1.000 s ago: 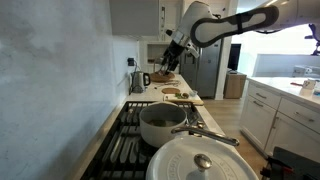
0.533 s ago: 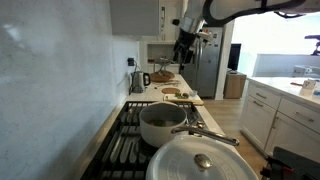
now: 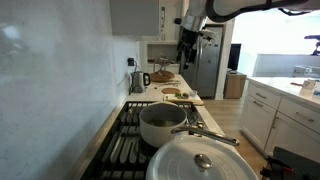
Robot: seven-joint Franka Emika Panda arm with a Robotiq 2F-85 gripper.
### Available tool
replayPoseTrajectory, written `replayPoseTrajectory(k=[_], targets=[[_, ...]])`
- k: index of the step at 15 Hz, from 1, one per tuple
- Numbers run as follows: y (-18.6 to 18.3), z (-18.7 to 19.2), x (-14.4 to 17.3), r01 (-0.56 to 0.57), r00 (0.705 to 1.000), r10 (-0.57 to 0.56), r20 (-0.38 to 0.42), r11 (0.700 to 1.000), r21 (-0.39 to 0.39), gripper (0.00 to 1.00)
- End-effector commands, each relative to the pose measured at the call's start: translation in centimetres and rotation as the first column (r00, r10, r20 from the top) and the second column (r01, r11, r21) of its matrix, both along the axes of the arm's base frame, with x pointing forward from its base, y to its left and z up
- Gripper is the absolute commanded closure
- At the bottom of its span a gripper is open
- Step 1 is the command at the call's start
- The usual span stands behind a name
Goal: Remove the wooden spatula from the chopping board, place the spatula in the open grey pot on the right side of the stove, stir the contents of the pot with the spatula, remove the spatula from the pot and put it on the chopping board
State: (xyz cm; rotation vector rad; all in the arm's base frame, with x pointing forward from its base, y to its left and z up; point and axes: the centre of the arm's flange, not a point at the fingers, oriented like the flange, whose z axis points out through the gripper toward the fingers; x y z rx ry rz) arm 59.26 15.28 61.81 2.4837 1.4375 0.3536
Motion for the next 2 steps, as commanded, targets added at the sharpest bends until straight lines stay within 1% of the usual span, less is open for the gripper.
replayPoseTrajectory(k=[1,2], targets=[[-0.01,-0.02,0.01,0.000,1.000,0.000,0.000,1.000,0.000,0.00],[-0.01,-0.02,0.01,0.000,1.000,0.000,0.000,1.000,0.000,0.00]])
